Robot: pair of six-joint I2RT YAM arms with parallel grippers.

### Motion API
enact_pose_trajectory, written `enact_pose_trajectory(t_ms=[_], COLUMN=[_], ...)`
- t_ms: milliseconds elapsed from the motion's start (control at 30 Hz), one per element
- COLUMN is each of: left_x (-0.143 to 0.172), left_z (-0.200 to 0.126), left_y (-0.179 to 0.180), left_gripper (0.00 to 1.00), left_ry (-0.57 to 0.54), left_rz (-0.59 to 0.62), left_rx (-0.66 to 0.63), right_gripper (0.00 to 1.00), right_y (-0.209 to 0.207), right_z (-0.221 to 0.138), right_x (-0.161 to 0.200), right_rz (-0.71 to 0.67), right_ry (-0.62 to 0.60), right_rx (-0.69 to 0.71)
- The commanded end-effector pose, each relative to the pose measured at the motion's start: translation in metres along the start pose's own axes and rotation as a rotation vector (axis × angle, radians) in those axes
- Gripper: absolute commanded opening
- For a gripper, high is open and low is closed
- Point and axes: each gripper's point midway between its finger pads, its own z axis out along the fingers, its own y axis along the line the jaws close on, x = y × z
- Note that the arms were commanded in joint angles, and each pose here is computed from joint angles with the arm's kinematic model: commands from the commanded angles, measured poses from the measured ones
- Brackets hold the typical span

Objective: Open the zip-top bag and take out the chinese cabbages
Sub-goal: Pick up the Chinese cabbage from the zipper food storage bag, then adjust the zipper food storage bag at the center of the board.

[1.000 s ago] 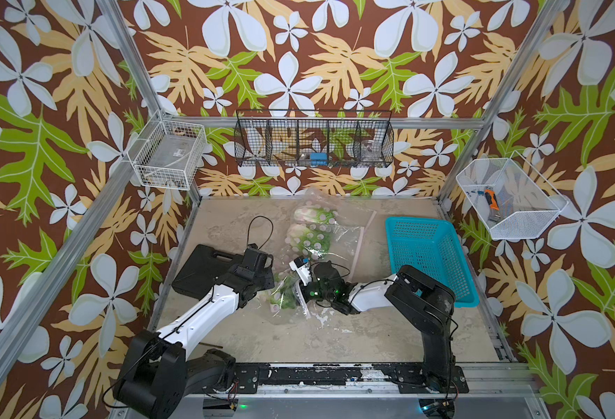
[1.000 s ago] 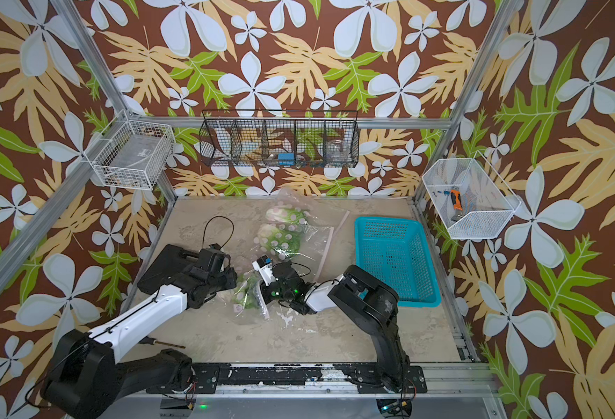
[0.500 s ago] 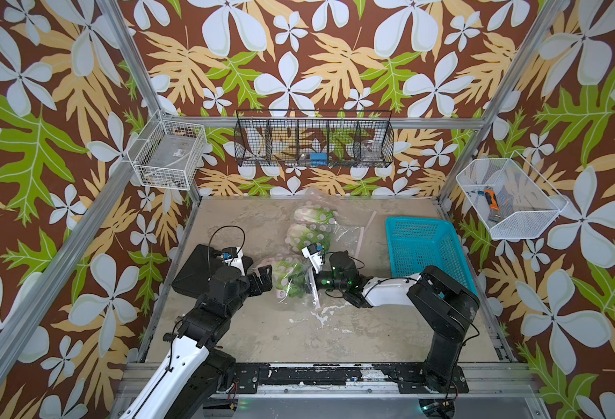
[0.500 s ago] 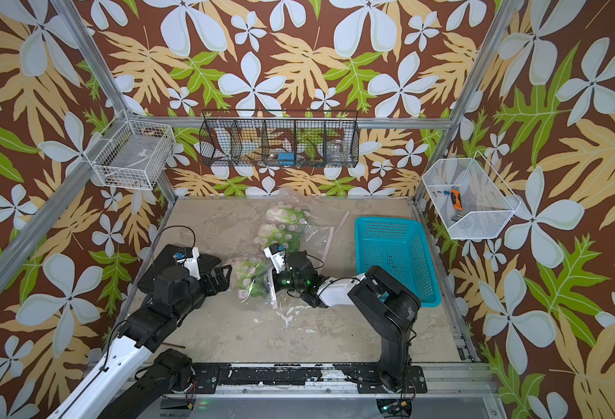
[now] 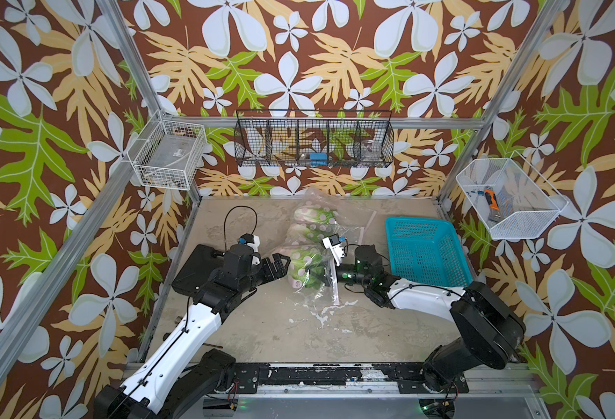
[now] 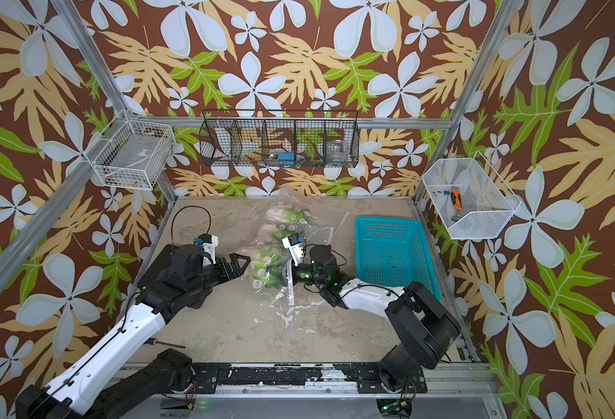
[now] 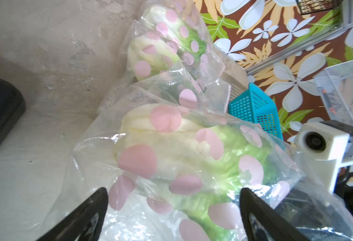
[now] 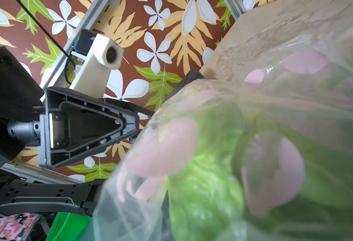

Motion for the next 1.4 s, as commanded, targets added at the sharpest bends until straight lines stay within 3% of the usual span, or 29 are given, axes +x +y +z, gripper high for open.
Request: enact_pose_trajectory(t_ms=[0,333,667,833,1033,1367], left_x=[0.003,0.013,-0.003,-0.015,0.003,0.007], left_z=[-0.001,-0.005,0.002,0.002,0.017,0.020], left_y=[-0.014,-0.007,-0.017,-0.018,-0.005,0.008], left_gripper=[1.00,1.00,1.00,0.96,0.92,0.94], left_ry=[0.022,0.001,-0.050,-0.103,-0.035,-0.038], left_rz=[-0.034,-0.054,-0.263,-0.272,-0.314,-0.321], left_rx=[0.081,0.116,0.314,0.324,0.303,0.272], right_gripper=[0.00,0.00,0.00,0.00,0.00,0.00], right_y=[-0.005,-0.015,-0.008,-0.008,-0.003,0.003], right_z=[-0.011,-0.041,-0.044,-0.040,-0.041,-0.039], right_x=[-0.010,-0.037,-0.035,-0.027,-0.031,-0.035], right_rz=[-0.054,-0.077,-0.082,-0.066,-0.062,-0.052], right_ry=[-0.032,-0.111,-0.084,-0.043,-0.059,-0.047], right_rx=[0.046,0.121,0.107,0.084,0.070,0.048])
